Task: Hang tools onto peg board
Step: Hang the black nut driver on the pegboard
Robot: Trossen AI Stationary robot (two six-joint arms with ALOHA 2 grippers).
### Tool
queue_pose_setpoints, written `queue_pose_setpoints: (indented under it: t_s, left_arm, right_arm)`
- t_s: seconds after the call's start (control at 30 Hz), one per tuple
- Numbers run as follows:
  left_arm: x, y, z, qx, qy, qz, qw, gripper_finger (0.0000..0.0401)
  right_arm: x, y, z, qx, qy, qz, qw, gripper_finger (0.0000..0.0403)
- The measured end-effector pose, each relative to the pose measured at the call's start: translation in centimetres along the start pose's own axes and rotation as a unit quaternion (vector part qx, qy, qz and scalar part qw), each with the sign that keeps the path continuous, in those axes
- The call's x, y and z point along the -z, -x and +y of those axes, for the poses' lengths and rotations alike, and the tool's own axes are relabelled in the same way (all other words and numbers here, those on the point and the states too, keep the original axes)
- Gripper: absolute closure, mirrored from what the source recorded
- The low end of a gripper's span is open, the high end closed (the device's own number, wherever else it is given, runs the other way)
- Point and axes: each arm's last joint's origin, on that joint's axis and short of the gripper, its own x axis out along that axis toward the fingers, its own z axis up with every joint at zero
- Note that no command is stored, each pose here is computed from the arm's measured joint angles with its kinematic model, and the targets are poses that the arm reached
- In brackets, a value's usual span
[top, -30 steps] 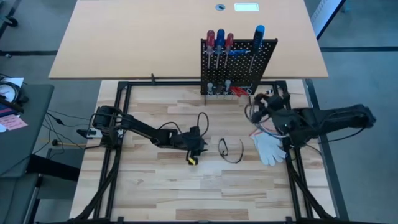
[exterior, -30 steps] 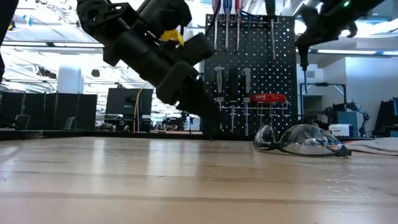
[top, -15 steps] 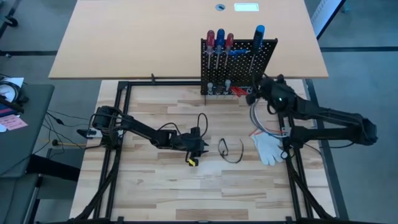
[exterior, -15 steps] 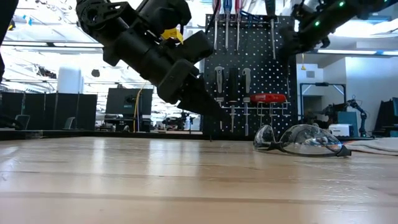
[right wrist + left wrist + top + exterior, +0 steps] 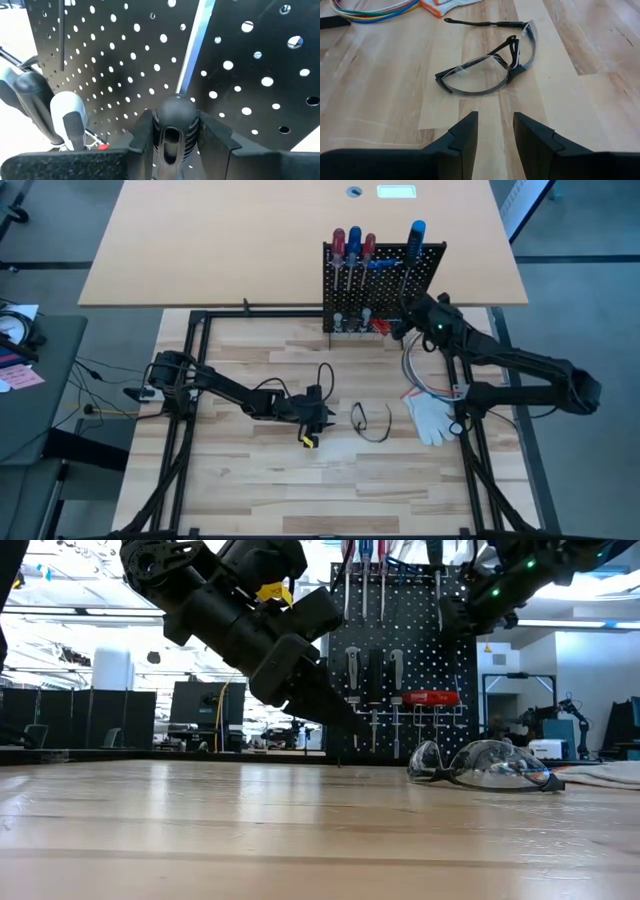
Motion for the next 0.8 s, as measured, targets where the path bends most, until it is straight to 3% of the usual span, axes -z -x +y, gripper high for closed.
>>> queue_pose_setpoints:
  t_s: [0.23, 0.53, 0.8]
  left_arm:
    - [0.1, 0.0, 0.0, 0.0, -0.001, 0.006, 1.0, 0.028]
    - [0.2, 0.0, 0.0, 0.001, 0.0, 0.008, 1.0, 0.028]
    - [0.2, 0.0, 0.0, 0.001, 0.0, 0.008, 1.0, 0.028]
  right_arm:
    - [0.0, 0.2, 0.2, -0.006, -0.004, 0.001, 1.0, 0.0287]
    - [-0.9, 2.8, -0.6, -0.027, -0.026, -0.034, 0.999, 0.0287]
    - [0.2, 3.2, -0.4, -0.031, -0.033, -0.024, 0.999, 0.0286]
